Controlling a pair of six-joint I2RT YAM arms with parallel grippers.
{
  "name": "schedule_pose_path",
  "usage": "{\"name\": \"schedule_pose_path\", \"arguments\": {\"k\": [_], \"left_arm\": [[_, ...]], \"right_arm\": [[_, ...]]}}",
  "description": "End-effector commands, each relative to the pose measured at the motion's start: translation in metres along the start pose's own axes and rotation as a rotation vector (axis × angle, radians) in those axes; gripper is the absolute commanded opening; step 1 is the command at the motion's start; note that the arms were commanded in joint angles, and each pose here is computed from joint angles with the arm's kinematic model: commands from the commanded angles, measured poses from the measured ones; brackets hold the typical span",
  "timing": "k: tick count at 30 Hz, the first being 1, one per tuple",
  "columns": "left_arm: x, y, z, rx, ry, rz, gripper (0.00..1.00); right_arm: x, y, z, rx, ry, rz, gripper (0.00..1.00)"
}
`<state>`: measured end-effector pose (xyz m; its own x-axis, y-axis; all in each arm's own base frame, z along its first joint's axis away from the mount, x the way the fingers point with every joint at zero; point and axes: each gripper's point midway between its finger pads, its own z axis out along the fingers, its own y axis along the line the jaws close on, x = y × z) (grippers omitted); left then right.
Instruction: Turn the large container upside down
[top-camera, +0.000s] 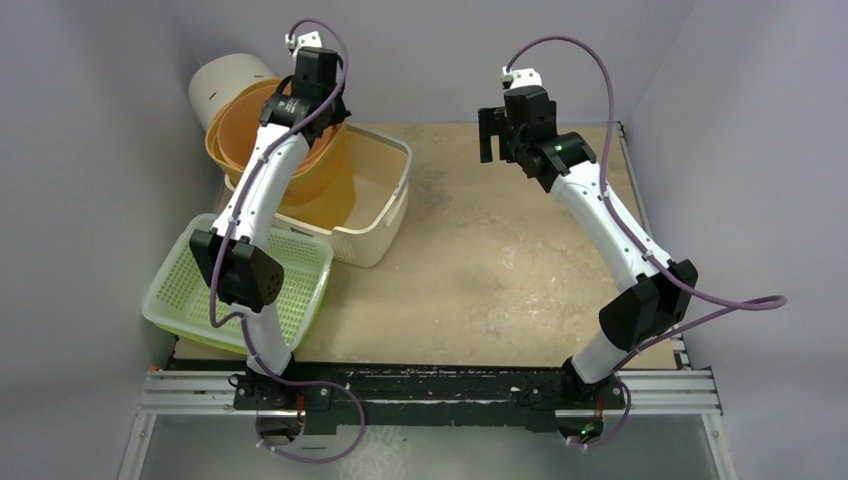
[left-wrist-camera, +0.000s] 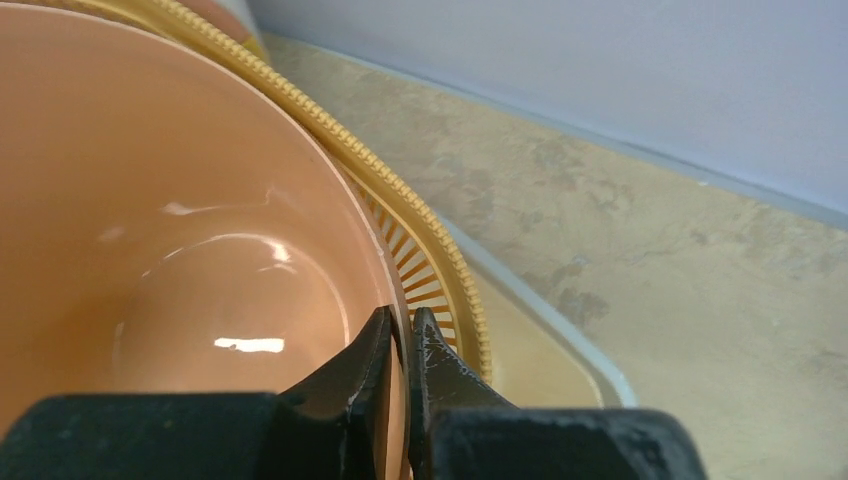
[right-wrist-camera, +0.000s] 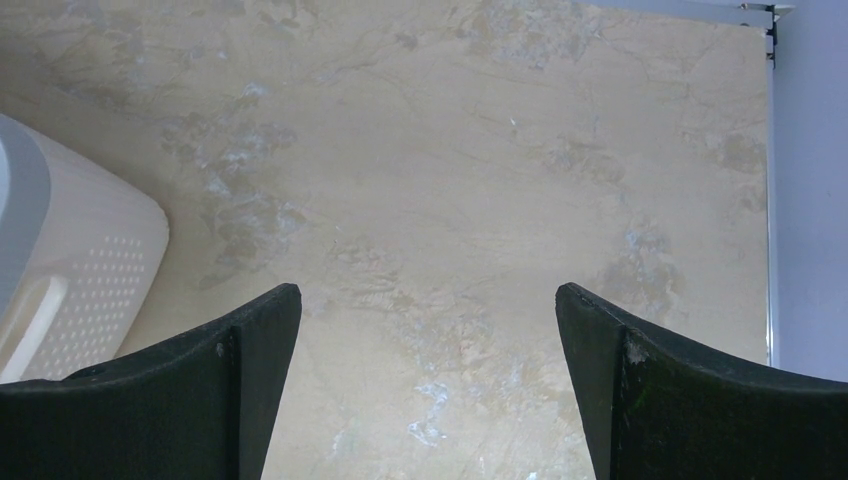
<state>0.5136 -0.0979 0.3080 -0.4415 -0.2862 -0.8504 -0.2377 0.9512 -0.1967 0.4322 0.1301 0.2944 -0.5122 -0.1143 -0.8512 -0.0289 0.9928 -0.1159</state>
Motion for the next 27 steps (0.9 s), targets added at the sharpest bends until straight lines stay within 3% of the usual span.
{"name": "schedule_pose_path", "arguments": {"k": [1,6,15,20,27], "left_arm": [[-0.02,0.062,-0.044,-0.237,0.006,0.122,0.0],[-0.097,0.075,-0.113,-0.257,-0.271,0.011,0.0],[-0.162,0.084,-0.2,-0.153,-0.589,-0.197,0.0],[-0.189,0.083,-0.236,-0.093,-0.684,-0.251,0.0],[-0.226,0.069,-0.303,0.138,-0.865,-0.392,0.0]], "right_arm": [[-0.025,-0.011,-0.016,0.021,-0.086,0.046,0.99],[-0.031,-0.016,-0.016,0.043,-0.093,0.04,0.99],[-0.053,-0.031,-0.027,0.076,-0.143,0.101,0.98],[-0.062,-0.037,-0.031,0.089,-0.165,0.121,0.98],[-0.088,-0.083,-0.044,0.16,-0.235,0.233,0.98]]}}
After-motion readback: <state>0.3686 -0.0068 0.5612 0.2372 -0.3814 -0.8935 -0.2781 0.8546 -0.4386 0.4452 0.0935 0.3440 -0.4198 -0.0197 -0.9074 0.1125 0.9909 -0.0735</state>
